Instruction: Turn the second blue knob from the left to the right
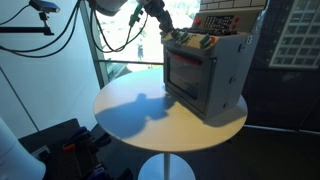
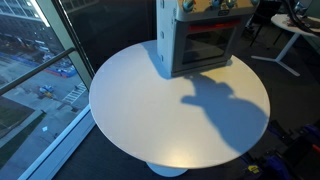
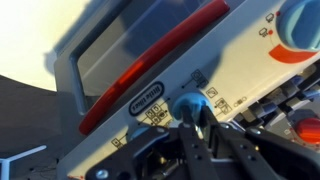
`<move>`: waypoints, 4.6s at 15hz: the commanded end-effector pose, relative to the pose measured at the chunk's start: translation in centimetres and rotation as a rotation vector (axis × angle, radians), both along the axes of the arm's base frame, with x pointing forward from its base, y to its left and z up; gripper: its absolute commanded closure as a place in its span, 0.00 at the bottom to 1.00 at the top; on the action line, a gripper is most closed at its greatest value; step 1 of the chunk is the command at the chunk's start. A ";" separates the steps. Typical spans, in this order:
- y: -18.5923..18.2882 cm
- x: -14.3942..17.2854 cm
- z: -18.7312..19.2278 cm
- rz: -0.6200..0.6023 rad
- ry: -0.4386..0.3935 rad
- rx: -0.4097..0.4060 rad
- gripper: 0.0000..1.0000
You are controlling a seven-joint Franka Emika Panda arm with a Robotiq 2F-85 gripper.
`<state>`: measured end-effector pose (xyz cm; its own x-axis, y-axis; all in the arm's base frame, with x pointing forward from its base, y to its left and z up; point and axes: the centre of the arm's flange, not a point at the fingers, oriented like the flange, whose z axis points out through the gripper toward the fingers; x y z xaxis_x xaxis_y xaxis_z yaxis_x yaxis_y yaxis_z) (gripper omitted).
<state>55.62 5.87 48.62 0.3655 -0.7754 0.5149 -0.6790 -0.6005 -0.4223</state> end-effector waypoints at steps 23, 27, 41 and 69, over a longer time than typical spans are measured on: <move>-1.7 -1.5 -0.8 -0.423 -0.119 0.291 0.95; -1.6 -1.7 -0.9 -0.483 -0.136 0.336 0.95; -1.6 -2.1 -0.5 -0.567 -0.163 0.413 0.45; -2.7 -5.5 3.4 0.088 0.152 0.039 0.00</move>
